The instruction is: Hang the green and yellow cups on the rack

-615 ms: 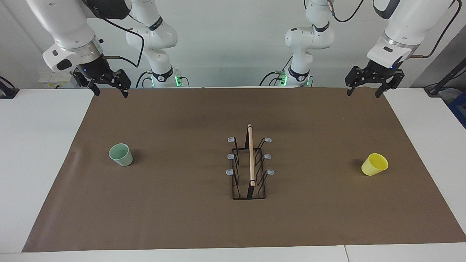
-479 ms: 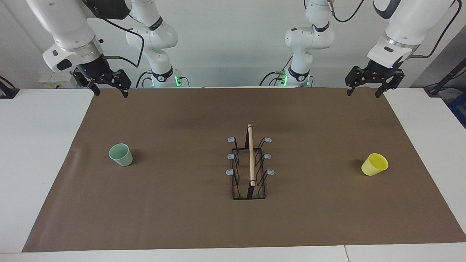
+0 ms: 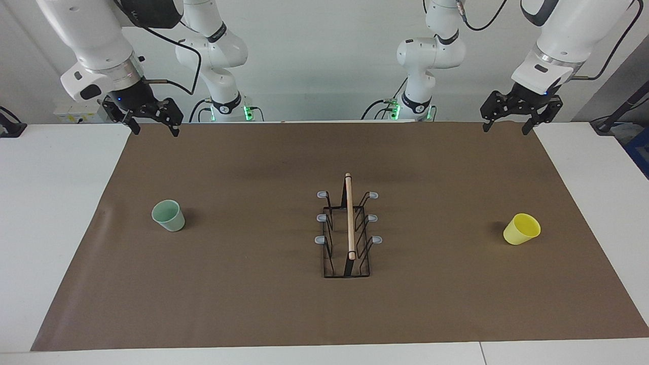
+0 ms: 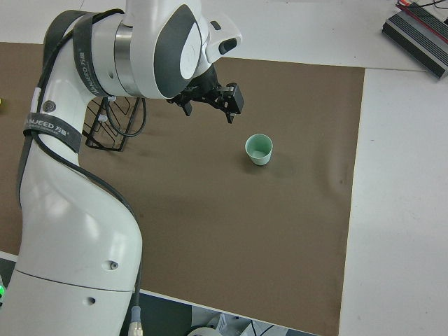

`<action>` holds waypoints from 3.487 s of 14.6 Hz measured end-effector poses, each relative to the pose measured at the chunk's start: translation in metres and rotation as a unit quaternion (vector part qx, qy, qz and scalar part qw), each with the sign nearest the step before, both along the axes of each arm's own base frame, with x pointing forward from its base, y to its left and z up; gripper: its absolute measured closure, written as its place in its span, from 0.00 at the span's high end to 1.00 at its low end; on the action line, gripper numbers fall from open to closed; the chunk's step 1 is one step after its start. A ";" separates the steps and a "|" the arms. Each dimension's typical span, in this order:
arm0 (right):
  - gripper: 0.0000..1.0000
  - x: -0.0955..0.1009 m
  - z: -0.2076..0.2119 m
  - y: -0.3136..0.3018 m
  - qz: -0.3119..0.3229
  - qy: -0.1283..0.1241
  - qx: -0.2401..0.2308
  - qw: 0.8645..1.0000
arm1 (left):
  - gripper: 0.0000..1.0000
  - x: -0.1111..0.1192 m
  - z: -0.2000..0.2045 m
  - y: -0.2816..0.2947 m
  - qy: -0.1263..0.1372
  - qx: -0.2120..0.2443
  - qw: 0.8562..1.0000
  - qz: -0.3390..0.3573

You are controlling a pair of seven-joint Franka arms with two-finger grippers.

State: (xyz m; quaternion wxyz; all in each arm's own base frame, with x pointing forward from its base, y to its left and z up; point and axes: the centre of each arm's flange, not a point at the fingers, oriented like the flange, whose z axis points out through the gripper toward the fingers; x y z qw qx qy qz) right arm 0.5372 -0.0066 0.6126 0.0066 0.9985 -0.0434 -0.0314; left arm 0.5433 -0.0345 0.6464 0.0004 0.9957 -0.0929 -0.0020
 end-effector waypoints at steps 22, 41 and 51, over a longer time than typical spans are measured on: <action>1.00 0.042 -0.277 0.107 0.637 0.205 -0.267 0.693 | 1.00 0.165 -0.155 0.134 -0.056 -0.013 0.987 0.147; 1.00 -0.017 -0.381 0.053 0.727 0.287 -0.403 0.476 | 1.00 0.150 -0.307 0.262 0.058 -0.105 0.711 0.692; 0.70 -0.015 -0.387 0.029 0.734 0.266 -0.413 0.469 | 1.00 0.082 -0.350 0.286 0.167 -0.219 0.507 0.817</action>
